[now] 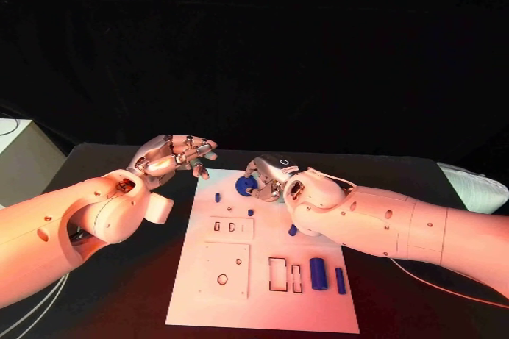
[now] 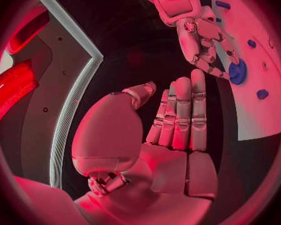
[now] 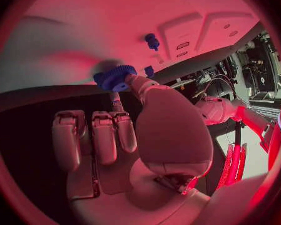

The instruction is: Assemble the parts on the task board

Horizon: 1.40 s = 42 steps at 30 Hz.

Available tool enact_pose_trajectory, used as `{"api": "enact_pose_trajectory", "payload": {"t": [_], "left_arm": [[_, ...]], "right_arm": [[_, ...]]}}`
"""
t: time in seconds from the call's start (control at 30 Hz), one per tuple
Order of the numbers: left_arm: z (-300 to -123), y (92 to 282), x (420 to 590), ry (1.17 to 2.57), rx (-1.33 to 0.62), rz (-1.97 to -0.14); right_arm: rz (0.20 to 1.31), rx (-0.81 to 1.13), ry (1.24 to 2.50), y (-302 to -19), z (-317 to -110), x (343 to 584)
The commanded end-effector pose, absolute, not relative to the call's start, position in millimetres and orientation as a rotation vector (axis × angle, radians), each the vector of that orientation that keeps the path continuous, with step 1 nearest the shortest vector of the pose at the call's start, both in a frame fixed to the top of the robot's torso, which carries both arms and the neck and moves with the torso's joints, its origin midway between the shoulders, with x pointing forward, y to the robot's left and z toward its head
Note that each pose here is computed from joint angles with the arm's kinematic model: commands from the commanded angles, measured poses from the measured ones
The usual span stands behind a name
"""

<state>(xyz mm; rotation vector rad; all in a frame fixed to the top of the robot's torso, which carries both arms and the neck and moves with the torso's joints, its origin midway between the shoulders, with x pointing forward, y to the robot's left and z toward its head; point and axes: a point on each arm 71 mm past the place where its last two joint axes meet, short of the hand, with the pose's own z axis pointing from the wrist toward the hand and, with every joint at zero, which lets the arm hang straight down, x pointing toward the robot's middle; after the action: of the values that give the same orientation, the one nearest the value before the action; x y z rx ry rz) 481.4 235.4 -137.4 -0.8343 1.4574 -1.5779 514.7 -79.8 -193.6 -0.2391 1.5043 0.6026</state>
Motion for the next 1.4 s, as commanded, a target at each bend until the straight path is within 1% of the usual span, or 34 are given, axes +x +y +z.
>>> {"api": "enact_pose_trajectory", "payload": {"t": [0.03, 0.37, 0.77, 1.4], "left_arm": [[-136.2, 232.8, 480.5, 1.468, -0.818, -1.596], [-136.4, 233.3, 480.4, 1.471, -0.818, -1.594], [-136.5, 234.2, 480.4, 1.473, -0.819, -1.592], [-136.9, 233.9, 480.6, 1.481, -0.811, -1.589]], "right_arm": [[0.589, -0.274, 1.543, -77.6, -199.4, 513.4], [0.596, -0.284, 1.551, -77.0, -201.0, 511.3], [0.575, -0.284, 1.543, -82.2, -201.7, 511.3], [0.588, -0.289, 1.523, -81.0, -200.8, 507.5]]}}
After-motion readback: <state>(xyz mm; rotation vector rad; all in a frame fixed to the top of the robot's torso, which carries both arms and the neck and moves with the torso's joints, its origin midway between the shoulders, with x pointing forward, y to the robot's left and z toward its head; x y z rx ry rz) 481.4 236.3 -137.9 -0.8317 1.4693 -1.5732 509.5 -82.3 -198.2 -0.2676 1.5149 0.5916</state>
